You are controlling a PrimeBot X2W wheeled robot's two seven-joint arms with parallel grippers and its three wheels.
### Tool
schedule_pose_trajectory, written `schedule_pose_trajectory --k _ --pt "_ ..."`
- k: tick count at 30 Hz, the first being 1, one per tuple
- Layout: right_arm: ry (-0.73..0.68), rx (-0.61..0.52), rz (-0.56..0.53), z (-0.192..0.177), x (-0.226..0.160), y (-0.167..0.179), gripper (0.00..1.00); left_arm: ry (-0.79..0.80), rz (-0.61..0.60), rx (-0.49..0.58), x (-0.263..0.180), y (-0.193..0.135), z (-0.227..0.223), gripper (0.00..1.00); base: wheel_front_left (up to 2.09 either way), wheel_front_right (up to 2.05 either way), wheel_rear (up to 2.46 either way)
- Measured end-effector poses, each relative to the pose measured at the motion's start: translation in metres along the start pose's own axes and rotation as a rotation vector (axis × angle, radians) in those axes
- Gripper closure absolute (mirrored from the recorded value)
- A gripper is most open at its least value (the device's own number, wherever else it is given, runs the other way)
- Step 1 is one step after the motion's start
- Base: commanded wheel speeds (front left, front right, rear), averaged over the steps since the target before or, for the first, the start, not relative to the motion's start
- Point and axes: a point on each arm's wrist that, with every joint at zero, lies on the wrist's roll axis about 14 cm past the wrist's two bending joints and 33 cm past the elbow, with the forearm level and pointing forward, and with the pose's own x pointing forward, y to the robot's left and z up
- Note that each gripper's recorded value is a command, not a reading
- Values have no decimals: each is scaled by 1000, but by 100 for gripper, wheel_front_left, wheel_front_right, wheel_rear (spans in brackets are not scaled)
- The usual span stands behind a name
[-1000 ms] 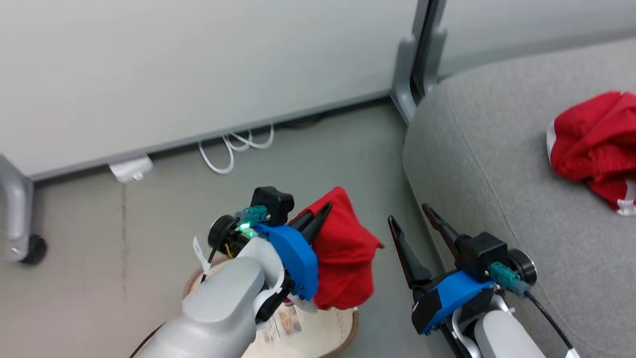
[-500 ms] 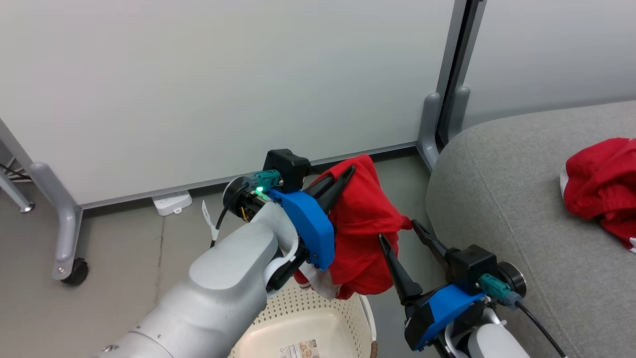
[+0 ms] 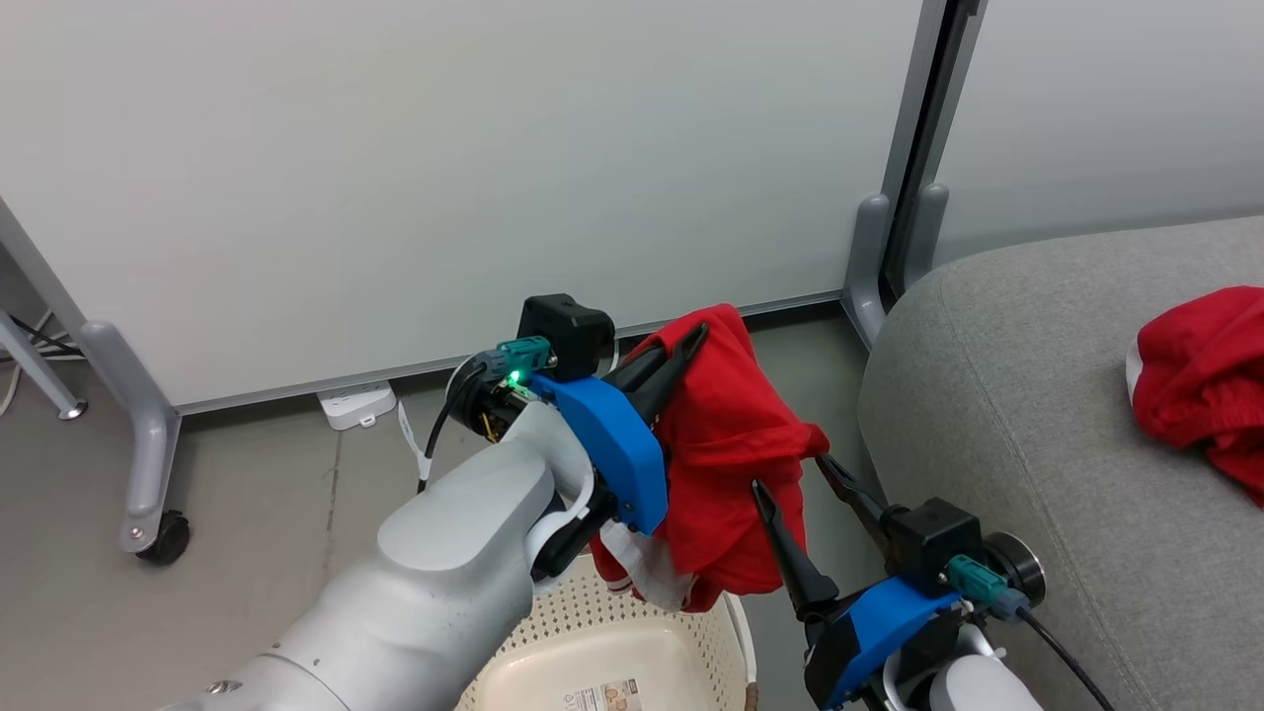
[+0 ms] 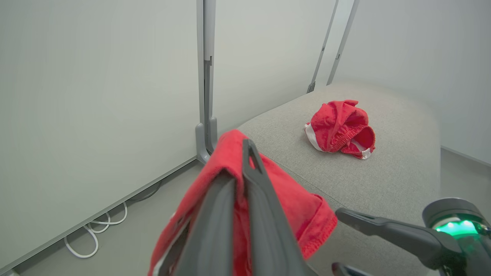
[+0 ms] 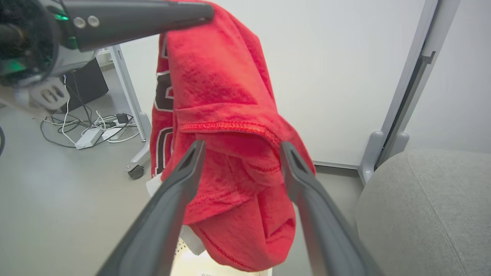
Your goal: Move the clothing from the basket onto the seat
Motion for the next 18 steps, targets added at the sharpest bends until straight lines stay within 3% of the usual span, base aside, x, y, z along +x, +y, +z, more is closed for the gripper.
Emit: schedule_pose_trajectory --k 18 --pt "80 -117 12 -10 16 -7 0 41 1 -17 -2 3 -19 100 0 0 0"
